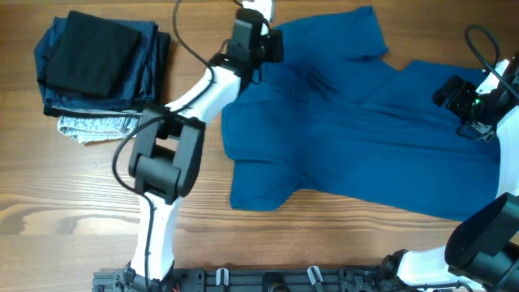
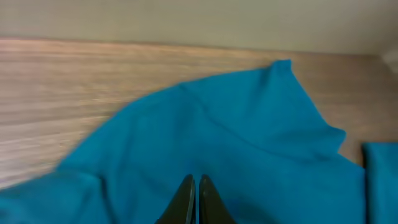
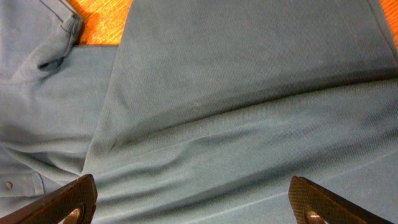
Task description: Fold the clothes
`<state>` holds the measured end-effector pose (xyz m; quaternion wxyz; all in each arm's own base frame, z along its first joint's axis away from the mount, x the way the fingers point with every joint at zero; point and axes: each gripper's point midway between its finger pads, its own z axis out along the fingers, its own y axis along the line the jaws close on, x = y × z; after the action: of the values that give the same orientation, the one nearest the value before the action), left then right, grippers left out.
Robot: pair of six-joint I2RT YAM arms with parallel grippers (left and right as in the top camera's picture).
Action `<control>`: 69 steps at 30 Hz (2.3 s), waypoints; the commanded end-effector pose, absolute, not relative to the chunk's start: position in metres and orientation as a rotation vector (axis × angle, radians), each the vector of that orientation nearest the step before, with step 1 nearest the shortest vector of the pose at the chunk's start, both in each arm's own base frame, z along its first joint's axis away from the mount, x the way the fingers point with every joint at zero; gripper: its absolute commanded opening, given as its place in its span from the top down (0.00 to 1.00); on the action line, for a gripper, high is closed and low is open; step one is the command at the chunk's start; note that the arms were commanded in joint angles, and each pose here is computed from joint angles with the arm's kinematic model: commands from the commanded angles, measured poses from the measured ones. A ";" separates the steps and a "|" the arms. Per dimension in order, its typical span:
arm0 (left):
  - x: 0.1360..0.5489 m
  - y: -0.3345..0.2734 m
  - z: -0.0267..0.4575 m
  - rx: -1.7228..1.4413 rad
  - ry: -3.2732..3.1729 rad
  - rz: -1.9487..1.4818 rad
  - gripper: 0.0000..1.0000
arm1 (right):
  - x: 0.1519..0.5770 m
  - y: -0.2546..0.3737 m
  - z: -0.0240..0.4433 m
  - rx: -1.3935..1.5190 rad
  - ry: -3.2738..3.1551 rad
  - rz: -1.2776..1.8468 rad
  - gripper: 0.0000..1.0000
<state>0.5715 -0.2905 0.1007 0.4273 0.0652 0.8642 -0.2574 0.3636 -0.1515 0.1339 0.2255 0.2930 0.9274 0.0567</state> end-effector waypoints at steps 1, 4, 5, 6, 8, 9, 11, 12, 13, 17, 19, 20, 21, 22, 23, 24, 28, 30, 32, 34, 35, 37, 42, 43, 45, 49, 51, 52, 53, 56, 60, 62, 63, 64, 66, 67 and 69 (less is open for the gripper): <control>0.572 -0.292 0.068 0.156 2.196 -0.585 0.96 | 0.368 -0.150 0.141 0.800 2.537 0.172 0.00; 0.574 -0.293 0.047 0.158 2.209 -0.578 0.96 | 0.368 -0.150 0.141 0.800 2.537 0.172 0.00; 0.575 -0.293 0.040 0.157 2.210 -0.578 0.96 | 0.368 -0.150 0.141 0.800 2.537 0.172 0.00; 0.575 -0.293 0.032 0.156 2.217 -0.575 0.96 | 0.368 -0.150 0.141 0.799 2.537 0.172 0.00; 0.574 -0.287 0.014 0.141 2.248 -0.540 0.96 | 0.368 -0.150 0.141 0.800 2.537 0.172 0.01; 0.574 -0.284 0.010 0.133 2.261 -0.518 0.96 | 0.368 -0.150 0.141 0.800 2.537 0.172 0.00; 0.571 -0.272 -0.003 0.159 2.303 -0.436 0.96 | 0.368 -0.150 0.141 0.800 2.537 0.172 0.00; 0.569 -0.266 -0.008 0.156 2.325 -0.400 0.96 | 0.368 -0.150 0.141 0.800 2.537 0.172 0.00; 0.567 -0.257 -0.014 0.140 2.354 -0.354 0.96 | 0.368 -0.150 0.141 0.800 2.537 0.172 0.00; 0.540 -0.212 -0.048 0.085 2.556 -0.175 0.96 | 0.368 -0.150 0.141 0.800 2.537 0.172 0.00; 0.524 -0.194 -0.061 0.071 2.656 -0.124 0.96 | 0.368 -0.150 0.141 0.800 2.537 0.172 0.00; 0.516 -0.186 -0.066 0.061 2.698 -0.103 0.96 | 0.368 -0.150 0.141 0.800 2.537 0.172 0.00; 0.510 -0.178 -0.069 0.051 2.736 -0.083 0.96 | 0.368 -0.150 0.141 0.800 2.536 0.172 0.01; 0.504 -0.171 -0.070 0.037 2.768 -0.067 0.96 | 0.368 -0.150 0.141 0.800 2.536 0.172 0.00; 0.494 -0.161 -0.072 0.023 2.819 -0.040 0.96 | 0.368 -0.150 0.141 0.800 2.537 0.172 0.01; 0.485 -0.154 -0.072 0.002 2.862 -0.020 0.96 | 0.368 -0.150 0.141 0.800 2.537 0.172 0.00; 0.456 -0.137 -0.067 -0.080 2.980 0.036 0.96 | 0.368 -0.150 0.141 0.800 2.537 0.172 0.00; 0.449 -0.135 -0.049 -0.078 2.999 0.046 0.96 | 0.369 -0.150 0.141 0.799 2.535 0.172 0.00; 0.452 -0.138 -0.019 -0.073 2.960 0.025 0.96 | 0.369 -0.150 0.141 0.799 2.534 0.171 0.01; 0.459 -0.141 0.024 -0.076 2.880 -0.018 0.96 | 0.369 -0.150 0.141 0.799 2.534 0.172 0.00; 0.463 -0.142 0.048 -0.077 2.832 -0.043 0.96 | 0.369 -0.150 0.141 0.799 2.534 0.172 0.01; 0.471 -0.145 0.105 -0.080 2.699 -0.107 0.96 | 0.369 -0.150 0.141 0.799 2.534 0.172 0.00; 0.506 -0.163 0.193 -0.062 2.389 -0.274 0.96 | 0.369 -0.150 0.141 0.799 2.534 0.172 0.00; 0.512 -0.175 0.193 -0.035 2.367 -0.348 0.96 | 0.369 -0.150 0.141 0.799 2.534 0.172 0.01; 0.518 -0.200 0.192 0.030 2.340 -0.496 0.96 | 0.369 -0.150 0.141 0.799 2.534 0.172 0.01; 0.524 -0.233 0.167 0.041 2.353 -0.661 0.96 | 0.369 -0.150 0.141 0.799 2.534 0.172 0.00; 0.524 -0.241 0.152 0.056 2.374 -0.669 0.96 | 0.369 -0.150 0.141 0.799 2.534 0.172 0.00; 0.524 -0.245 0.146 0.063 2.382 -0.670 0.96 | 0.369 -0.150 0.141 0.799 2.534 0.172 0.00; 0.525 -0.249 0.138 0.070 2.391 -0.671 0.96 | 0.369 -0.150 0.141 0.799 2.534 0.171 0.01; 0.532 -0.273 0.118 0.147 2.364 -0.699 0.95 | 0.369 -0.150 0.141 0.799 2.534 0.172 0.01; 0.550 -0.289 0.098 0.173 2.289 -0.712 0.94 | 0.369 -0.150 0.141 0.799 2.534 0.172 0.00; 0.558 -0.285 0.084 0.153 2.282 -0.679 0.93 | 0.369 -0.150 0.141 0.799 2.534 0.172 0.00; 0.562 -0.281 0.075 0.138 2.284 -0.652 0.93 | 0.369 -0.150 0.141 0.799 2.534 0.172 0.01; 0.564 -0.280 0.067 0.136 2.288 -0.644 0.93 | 0.369 -0.150 0.141 0.799 2.534 0.171 0.00; 0.567 -0.278 0.051 0.129 2.293 -0.639 0.93 | 0.369 -0.150 0.141 0.799 2.534 0.172 0.00; 0.568 -0.277 0.046 0.127 2.297 -0.638 0.93 | 0.369 -0.150 0.141 0.799 2.534 0.171 0.00; 0.569 -0.276 0.036 0.124 2.306 -0.635 0.92 | 0.369 -0.150 0.141 0.799 2.534 0.172 0.00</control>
<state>0.5623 -0.2835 0.0532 0.3634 0.0498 0.8932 -0.2602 0.3642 -0.1518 0.1342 0.2270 0.2928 0.9271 0.0565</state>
